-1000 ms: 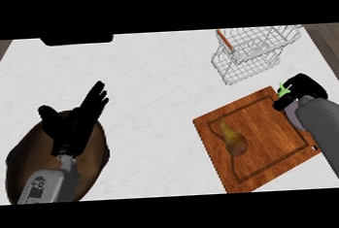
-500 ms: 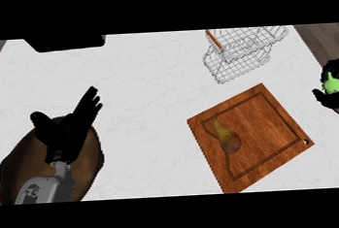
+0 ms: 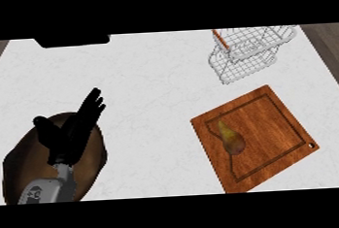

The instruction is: Pick the eggplant from the cutting board and place it in the tiered basket

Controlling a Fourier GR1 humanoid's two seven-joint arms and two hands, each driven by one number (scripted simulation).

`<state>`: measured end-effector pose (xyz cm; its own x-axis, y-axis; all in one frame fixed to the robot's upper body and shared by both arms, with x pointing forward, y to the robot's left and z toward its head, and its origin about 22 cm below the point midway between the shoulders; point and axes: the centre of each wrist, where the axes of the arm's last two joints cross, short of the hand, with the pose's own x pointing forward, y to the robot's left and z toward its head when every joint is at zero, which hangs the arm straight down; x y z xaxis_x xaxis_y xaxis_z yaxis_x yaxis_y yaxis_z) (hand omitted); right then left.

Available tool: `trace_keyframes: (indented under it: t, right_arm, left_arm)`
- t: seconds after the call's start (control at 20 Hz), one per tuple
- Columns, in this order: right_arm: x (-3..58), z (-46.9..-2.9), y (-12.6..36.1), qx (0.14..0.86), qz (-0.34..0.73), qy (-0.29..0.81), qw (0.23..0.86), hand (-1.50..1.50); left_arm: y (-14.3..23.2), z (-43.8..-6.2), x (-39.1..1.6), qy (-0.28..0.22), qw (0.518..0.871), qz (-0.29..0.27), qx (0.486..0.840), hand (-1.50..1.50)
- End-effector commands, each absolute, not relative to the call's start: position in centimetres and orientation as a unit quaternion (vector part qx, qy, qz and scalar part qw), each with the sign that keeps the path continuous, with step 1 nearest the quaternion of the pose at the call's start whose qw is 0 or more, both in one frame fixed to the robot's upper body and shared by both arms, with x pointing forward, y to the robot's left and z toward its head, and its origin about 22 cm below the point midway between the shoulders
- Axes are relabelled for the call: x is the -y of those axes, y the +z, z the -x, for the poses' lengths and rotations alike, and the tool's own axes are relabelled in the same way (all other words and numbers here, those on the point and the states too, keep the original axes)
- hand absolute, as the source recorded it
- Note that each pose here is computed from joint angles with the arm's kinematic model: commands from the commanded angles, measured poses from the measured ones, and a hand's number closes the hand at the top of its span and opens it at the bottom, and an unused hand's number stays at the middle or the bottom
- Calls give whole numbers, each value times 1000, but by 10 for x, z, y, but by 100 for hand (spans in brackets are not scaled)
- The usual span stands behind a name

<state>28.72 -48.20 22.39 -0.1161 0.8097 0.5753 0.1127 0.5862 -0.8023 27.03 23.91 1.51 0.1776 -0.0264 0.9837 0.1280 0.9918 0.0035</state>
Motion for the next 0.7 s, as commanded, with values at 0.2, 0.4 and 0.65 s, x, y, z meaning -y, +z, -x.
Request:
trace_keyframes:
  t: [0.2,0.4,0.65]
  right_arm:
    - [470,-271,295,714,362,286,527,150]
    - [438,-274,309,704,353,317,528,150]
    - [412,-325,329,686,375,305,543,150]
  left_arm:
    - [22,-282,-219,-68,765,54,638,0]
    - [24,-279,-238,-56,766,51,638,0]
    - [34,-300,-197,-81,757,67,645,0]
